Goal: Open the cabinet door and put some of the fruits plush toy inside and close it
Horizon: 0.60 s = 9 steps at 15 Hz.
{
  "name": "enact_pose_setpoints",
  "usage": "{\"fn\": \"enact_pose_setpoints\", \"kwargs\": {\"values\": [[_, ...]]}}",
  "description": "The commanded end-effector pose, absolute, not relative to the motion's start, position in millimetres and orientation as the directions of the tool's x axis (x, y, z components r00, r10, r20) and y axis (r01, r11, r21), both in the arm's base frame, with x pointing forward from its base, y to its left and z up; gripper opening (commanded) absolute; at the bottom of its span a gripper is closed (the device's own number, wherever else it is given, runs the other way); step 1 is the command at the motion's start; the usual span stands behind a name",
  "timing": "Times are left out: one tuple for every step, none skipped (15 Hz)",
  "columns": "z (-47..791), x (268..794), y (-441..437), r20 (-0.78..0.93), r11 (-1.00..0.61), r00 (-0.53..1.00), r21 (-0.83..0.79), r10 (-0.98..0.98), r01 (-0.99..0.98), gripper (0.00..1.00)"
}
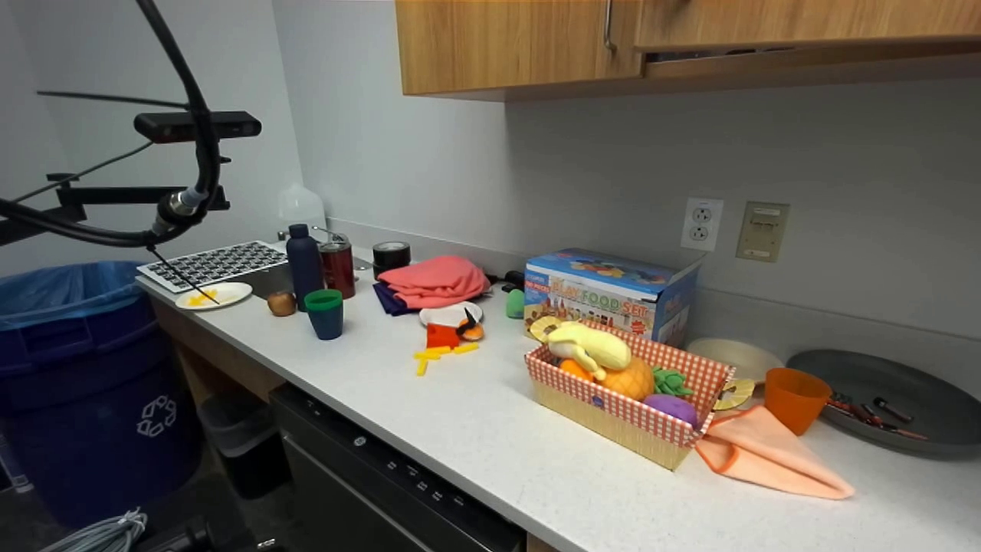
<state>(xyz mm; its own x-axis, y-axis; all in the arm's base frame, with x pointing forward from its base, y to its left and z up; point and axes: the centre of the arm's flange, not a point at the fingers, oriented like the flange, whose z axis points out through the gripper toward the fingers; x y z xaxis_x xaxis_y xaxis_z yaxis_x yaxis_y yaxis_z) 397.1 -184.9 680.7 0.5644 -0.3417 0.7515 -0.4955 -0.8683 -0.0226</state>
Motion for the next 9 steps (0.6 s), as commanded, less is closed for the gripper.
{"fn": "enact_pose_setpoints", "kwargs": {"values": [[670.3, 342.6, -236.4, 0.756, -0.791, 0.531, 0.029, -0.383, -0.612, 1.00], [668.4, 335.6, -240.5, 0.765, -0.787, 0.514, 0.014, -0.389, -0.617, 1.00], [666.7, 329.8, -243.6, 0.774, -0.785, 0.499, 0.003, -0.391, -0.620, 1.00], [665.3, 323.7, -245.6, 0.784, -0.783, 0.485, -0.003, -0.388, -0.622, 1.00], [663.3, 317.0, -247.5, 0.795, -0.783, 0.471, -0.008, -0.383, -0.622, 1.00], [661.5, 311.3, -249.6, 0.806, -0.784, 0.460, -0.008, -0.373, -0.621, 1.00], [660.6, 306.9, -251.5, 0.817, -0.783, 0.444, -0.014, -0.368, -0.622, 1.00], [660.3, 302.5, -252.3, 0.826, -0.784, 0.432, -0.018, -0.361, -0.621, 1.00], [660.0, 298.9, -253.6, 0.834, -0.784, 0.420, -0.023, -0.357, -0.620, 1.00]]}}
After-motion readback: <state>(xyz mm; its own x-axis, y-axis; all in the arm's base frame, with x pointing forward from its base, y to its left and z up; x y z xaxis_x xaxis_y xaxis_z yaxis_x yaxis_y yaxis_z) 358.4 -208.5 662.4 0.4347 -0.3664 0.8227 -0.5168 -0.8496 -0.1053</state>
